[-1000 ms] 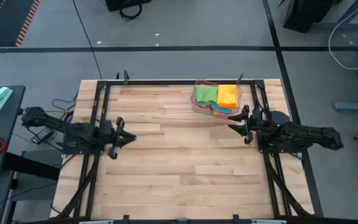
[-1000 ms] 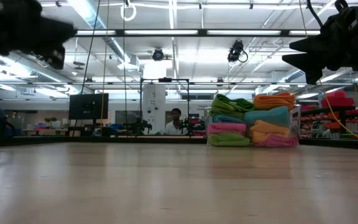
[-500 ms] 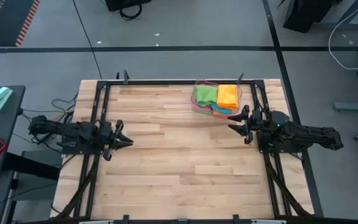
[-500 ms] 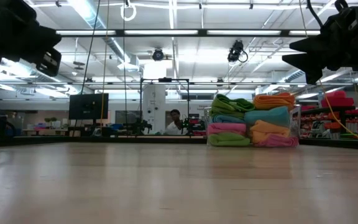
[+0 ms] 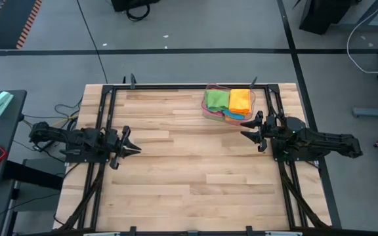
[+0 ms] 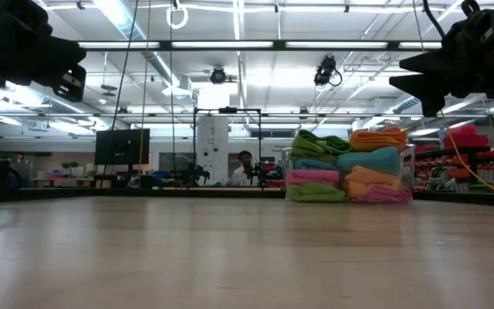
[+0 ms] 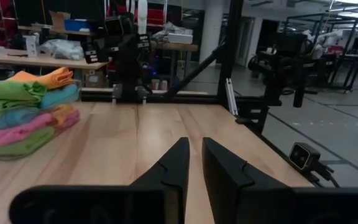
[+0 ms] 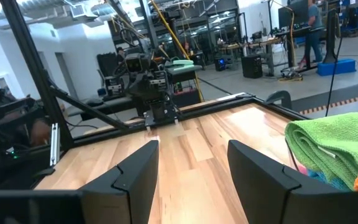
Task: Fold microfiber towels
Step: Return to Home Position
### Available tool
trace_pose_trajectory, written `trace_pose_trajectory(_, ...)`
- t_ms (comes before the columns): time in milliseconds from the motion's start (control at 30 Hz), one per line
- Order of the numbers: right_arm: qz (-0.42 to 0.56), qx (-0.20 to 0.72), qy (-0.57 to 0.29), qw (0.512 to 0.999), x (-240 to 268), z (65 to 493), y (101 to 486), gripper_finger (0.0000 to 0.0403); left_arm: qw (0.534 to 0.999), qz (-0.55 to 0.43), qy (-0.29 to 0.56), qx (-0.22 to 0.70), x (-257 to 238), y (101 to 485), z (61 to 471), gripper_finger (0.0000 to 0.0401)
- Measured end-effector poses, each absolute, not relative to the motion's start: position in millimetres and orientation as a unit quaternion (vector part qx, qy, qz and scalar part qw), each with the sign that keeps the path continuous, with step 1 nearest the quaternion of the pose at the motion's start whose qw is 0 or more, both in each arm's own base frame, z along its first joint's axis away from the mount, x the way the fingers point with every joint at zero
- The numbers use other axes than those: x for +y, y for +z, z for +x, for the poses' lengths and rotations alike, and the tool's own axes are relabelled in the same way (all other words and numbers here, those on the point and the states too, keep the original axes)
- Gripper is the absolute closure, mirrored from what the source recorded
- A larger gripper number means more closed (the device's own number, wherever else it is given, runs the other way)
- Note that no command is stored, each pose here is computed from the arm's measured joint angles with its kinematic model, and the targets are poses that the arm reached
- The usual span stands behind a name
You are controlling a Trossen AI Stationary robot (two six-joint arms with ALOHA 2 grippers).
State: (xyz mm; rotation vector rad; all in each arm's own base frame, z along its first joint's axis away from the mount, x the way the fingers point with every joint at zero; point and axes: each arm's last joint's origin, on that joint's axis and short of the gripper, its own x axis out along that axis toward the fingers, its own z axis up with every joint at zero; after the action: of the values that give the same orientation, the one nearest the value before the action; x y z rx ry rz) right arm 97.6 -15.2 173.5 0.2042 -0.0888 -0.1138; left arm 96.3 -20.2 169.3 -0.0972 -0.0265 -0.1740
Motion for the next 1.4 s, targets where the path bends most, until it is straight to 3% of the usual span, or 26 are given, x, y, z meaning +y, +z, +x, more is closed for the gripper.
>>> trace_pose_trajectory(1400,0.102,-0.045,-0.057,0.992,-15.2,97.6,173.6,0.0202,0.995,-0.049,-0.087,-0.017,-20.2,170.1,96.3,0.0346)
